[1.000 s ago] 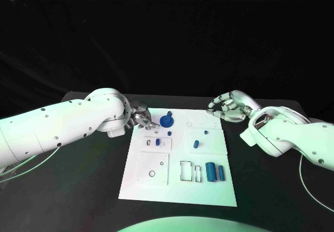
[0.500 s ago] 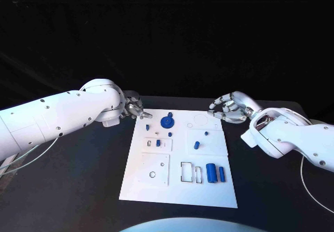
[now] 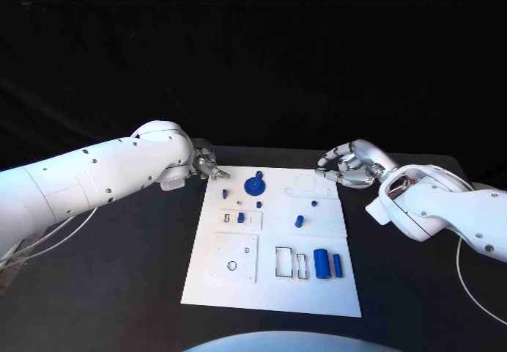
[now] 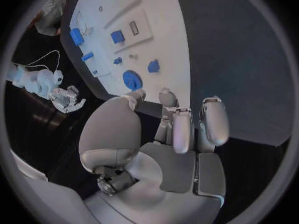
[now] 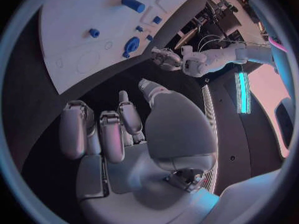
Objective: Assemble the parts on the task board
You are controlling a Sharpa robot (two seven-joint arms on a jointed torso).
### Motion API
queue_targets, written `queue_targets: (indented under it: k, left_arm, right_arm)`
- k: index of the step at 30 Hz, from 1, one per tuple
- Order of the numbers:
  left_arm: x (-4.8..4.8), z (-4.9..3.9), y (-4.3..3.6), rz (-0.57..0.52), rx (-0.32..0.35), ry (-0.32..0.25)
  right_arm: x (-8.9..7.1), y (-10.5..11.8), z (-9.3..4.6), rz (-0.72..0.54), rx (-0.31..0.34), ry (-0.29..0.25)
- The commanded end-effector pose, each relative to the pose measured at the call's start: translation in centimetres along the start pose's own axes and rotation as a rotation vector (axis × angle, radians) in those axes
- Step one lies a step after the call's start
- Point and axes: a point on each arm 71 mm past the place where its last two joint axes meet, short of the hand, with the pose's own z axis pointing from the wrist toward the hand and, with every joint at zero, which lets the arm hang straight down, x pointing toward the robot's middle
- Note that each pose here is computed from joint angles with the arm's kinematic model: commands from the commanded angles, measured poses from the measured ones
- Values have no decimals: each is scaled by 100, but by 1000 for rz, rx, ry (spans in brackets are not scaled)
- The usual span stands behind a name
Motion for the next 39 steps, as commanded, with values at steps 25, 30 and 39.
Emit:
queue_targets:
  k: [25, 30, 39]
  left_arm:
    - [286, 156, -73, -16, 13, 128]
    - [304, 153, -83, -19, 17, 138]
    - [319, 142, -98, -26, 23, 141]
  right_arm:
    - [46, -24, -7, -1, 4, 22]
    - [56, -33, -12, 0, 6, 23]
    - [67, -46, -14, 1, 11, 25]
